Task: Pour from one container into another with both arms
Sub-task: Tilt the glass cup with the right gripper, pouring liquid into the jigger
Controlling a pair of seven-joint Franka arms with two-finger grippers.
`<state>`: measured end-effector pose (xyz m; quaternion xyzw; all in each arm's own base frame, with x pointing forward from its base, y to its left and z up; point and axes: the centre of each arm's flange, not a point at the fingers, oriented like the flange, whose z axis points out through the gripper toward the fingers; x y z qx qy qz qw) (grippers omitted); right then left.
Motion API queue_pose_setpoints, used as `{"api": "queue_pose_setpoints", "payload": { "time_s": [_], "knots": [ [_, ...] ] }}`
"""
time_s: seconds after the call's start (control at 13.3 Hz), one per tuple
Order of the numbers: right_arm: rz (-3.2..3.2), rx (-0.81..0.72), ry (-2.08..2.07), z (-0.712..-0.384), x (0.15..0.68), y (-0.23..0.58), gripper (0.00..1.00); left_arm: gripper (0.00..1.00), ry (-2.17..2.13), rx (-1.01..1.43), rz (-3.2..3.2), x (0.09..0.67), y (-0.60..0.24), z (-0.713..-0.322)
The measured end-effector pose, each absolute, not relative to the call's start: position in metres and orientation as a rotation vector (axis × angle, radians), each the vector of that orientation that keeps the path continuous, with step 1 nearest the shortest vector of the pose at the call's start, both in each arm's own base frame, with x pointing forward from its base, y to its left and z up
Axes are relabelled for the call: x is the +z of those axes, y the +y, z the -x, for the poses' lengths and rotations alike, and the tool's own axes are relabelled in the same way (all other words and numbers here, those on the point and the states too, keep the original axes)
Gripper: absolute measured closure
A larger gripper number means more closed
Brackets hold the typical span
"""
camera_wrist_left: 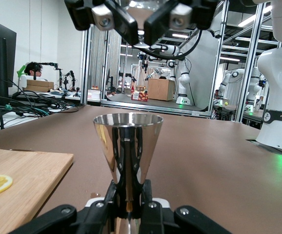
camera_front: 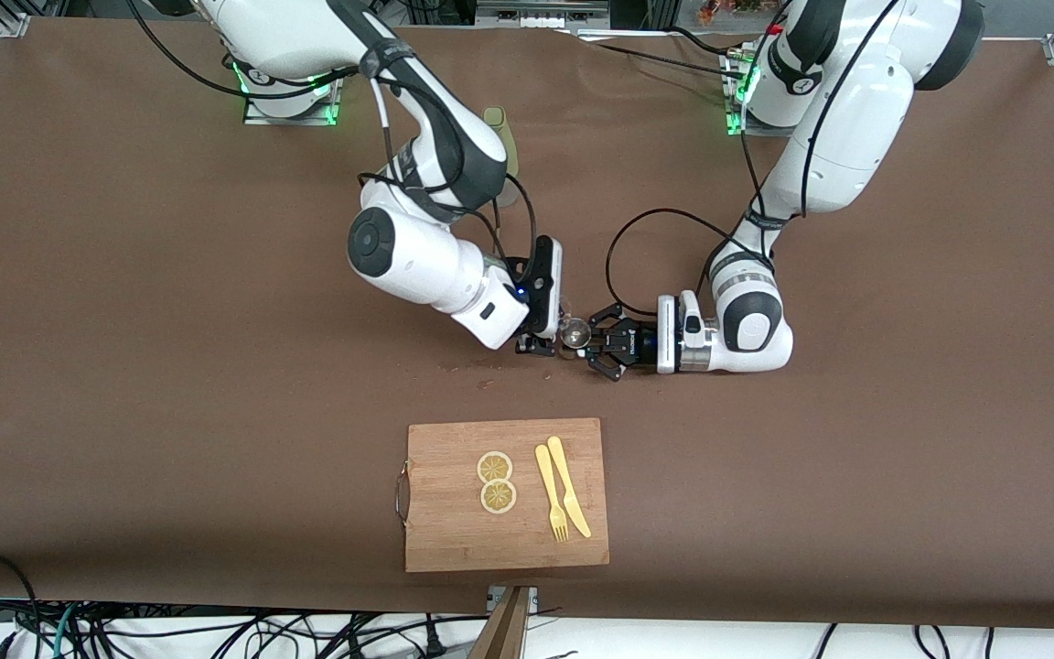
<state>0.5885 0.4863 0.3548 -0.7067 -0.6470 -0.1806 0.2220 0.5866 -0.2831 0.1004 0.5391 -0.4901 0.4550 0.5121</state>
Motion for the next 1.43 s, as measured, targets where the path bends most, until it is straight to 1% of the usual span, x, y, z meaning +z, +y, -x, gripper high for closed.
{"api": "queue_pose_setpoints", "payload": {
  "time_s": [1.43],
  "knots": [
    [2.036, -0.423, -2.066, -0.575, 0.343, 0.497, 0.88, 0.79, -1.201, 1.101, -1.287, 0.106, -0.298, -0.589]
  ]
}}
